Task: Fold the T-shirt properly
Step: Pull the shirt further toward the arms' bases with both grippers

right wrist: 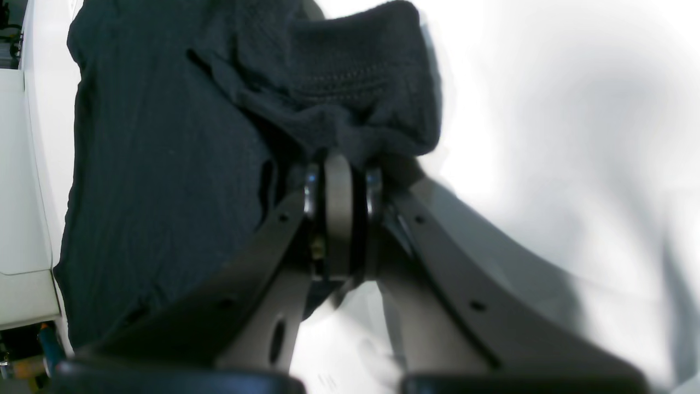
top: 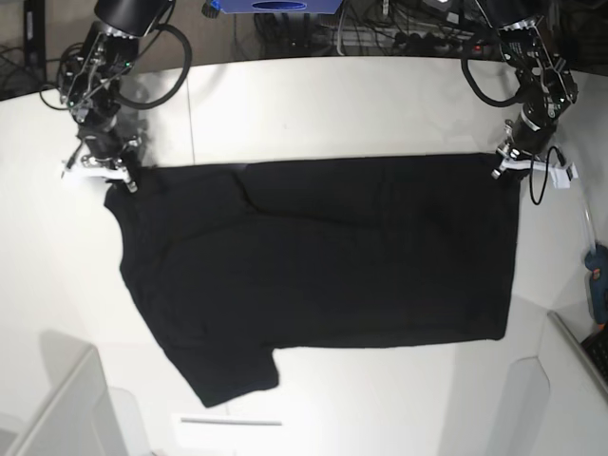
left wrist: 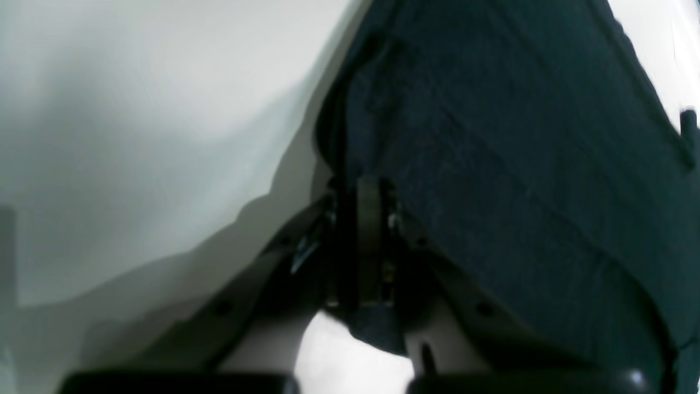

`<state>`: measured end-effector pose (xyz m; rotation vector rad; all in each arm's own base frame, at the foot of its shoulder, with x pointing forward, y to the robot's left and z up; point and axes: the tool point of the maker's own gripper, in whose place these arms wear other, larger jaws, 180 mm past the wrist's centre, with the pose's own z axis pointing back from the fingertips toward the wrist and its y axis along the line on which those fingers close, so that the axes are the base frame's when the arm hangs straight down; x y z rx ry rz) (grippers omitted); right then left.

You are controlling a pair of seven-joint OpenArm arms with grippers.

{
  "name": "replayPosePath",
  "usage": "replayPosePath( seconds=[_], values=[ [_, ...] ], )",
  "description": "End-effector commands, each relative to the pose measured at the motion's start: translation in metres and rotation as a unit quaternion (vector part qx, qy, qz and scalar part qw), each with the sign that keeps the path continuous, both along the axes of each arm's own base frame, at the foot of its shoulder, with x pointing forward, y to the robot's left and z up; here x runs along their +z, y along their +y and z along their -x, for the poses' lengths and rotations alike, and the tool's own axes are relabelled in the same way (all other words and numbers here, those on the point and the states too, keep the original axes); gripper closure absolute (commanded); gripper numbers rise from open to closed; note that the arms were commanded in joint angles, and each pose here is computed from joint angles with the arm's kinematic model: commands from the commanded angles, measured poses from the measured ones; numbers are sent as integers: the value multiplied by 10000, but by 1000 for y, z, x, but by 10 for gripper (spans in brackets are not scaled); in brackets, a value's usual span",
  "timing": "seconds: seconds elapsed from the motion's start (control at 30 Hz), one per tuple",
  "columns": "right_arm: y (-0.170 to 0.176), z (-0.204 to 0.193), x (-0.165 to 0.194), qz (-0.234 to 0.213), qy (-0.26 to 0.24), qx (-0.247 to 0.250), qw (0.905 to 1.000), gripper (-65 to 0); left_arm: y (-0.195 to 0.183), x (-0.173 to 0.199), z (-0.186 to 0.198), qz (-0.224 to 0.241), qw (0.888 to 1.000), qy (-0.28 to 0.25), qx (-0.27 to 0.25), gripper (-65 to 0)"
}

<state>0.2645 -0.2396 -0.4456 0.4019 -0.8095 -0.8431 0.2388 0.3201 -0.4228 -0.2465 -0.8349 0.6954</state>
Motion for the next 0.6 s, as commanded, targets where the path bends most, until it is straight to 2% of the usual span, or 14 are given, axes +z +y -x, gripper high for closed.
replayPosePath(
  seconds=[0.0,0.37,0.57],
  values=[
    [-2,4,0,56,64,40,10000,0,10,9,-1,-159,9999,-62,-9,0],
    [-9,32,23,478,6,137,9988,0,20,3,25,-329,9991,246,-92,0],
    [-7,59,25,614,154,173,9978,0,7,24,37,-618,9966,108,-543,0]
  ],
)
